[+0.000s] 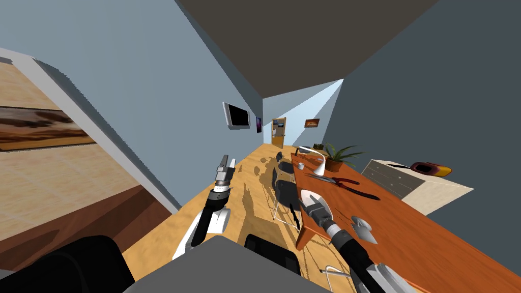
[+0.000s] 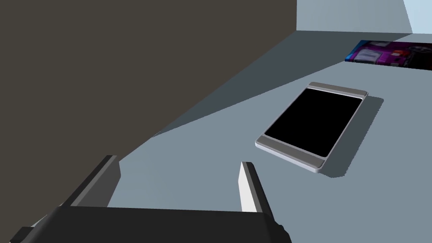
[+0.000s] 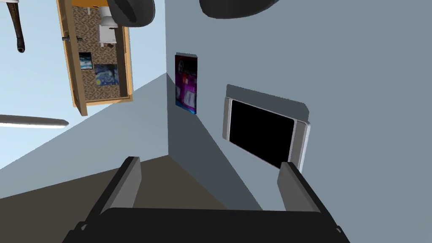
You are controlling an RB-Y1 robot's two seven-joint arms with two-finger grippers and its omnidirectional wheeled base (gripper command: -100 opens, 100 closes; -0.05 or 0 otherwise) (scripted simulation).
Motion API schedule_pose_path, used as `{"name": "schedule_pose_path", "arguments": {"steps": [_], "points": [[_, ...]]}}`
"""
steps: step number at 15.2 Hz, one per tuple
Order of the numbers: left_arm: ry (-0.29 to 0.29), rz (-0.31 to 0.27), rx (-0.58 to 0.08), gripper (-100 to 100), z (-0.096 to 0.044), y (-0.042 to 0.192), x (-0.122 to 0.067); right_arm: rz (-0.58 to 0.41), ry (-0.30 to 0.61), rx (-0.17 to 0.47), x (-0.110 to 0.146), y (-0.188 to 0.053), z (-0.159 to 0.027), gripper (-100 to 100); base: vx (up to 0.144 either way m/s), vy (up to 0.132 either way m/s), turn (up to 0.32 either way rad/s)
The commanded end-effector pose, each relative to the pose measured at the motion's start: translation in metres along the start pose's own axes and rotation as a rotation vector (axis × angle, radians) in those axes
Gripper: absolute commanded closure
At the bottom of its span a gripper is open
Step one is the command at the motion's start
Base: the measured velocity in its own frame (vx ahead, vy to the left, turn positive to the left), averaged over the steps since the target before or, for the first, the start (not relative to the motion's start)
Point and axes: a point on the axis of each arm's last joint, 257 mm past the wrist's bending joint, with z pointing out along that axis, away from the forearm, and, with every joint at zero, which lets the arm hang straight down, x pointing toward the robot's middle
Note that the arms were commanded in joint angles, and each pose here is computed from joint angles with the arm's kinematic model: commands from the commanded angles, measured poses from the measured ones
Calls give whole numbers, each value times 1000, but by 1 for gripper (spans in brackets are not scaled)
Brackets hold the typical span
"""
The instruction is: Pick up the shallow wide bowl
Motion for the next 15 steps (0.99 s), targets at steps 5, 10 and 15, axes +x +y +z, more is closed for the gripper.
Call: {"name": "schedule_pose_path", "arguments": {"steps": [5,10,15], "points": [[0,0,0,0,0,0,0,-224,138,18,46,-27,-7,-100,31,43,-11],[0,0,0,0,0,0,0,-480,304,25,98,-66,-25,-100,36,33,-3],[0,0,0,0,0,0,0,-648,409,20,126,-93,-42,-100,42,35,5]]}}
